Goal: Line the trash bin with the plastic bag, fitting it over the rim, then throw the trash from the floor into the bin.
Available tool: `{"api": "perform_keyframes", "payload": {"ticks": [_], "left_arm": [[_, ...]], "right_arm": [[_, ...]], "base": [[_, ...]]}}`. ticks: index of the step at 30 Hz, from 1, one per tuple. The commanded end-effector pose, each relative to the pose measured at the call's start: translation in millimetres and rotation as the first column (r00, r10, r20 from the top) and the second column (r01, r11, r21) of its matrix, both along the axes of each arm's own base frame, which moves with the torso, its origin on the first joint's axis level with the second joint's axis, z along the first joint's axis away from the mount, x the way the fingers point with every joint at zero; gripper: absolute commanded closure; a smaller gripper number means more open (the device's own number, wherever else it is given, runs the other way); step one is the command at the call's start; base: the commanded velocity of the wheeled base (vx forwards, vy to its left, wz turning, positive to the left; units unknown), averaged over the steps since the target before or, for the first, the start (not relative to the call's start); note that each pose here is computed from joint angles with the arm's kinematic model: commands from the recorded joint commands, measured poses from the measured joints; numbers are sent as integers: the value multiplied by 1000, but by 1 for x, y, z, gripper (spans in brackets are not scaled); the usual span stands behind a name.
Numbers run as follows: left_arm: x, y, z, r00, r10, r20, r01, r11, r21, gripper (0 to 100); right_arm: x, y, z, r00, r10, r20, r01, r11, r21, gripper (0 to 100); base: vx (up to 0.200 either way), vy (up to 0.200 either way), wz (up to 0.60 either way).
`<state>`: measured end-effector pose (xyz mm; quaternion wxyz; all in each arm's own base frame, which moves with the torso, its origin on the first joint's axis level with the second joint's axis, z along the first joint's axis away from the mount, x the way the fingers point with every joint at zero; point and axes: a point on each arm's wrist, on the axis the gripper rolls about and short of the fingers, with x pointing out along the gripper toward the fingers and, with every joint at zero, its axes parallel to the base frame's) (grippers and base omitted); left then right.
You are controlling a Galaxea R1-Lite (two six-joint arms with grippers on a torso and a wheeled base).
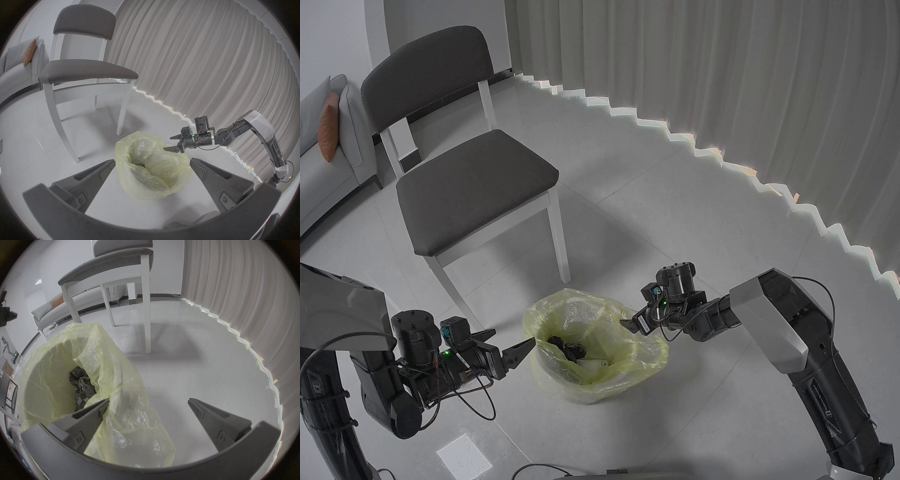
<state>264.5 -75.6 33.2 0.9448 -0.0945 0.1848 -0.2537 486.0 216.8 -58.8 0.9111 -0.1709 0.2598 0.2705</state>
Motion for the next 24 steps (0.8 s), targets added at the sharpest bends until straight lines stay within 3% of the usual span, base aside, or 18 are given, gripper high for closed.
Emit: {"api": "perform_keyframes", "payload": {"ticks": [1, 24], "left_arm": [[0, -1, 1, 1000, -2, 13, 2, 1000, -4, 0], [0, -1, 2, 1000, -2, 15, 2, 1000, -4, 0]], "right_arm": [[-2, 2, 12, 1000, 7, 12, -7, 1000, 5, 0], [-5, -1, 21, 1000, 3, 18, -4, 1000, 8, 0]], "base": [[0, 0, 0], [0, 0, 0]]}}
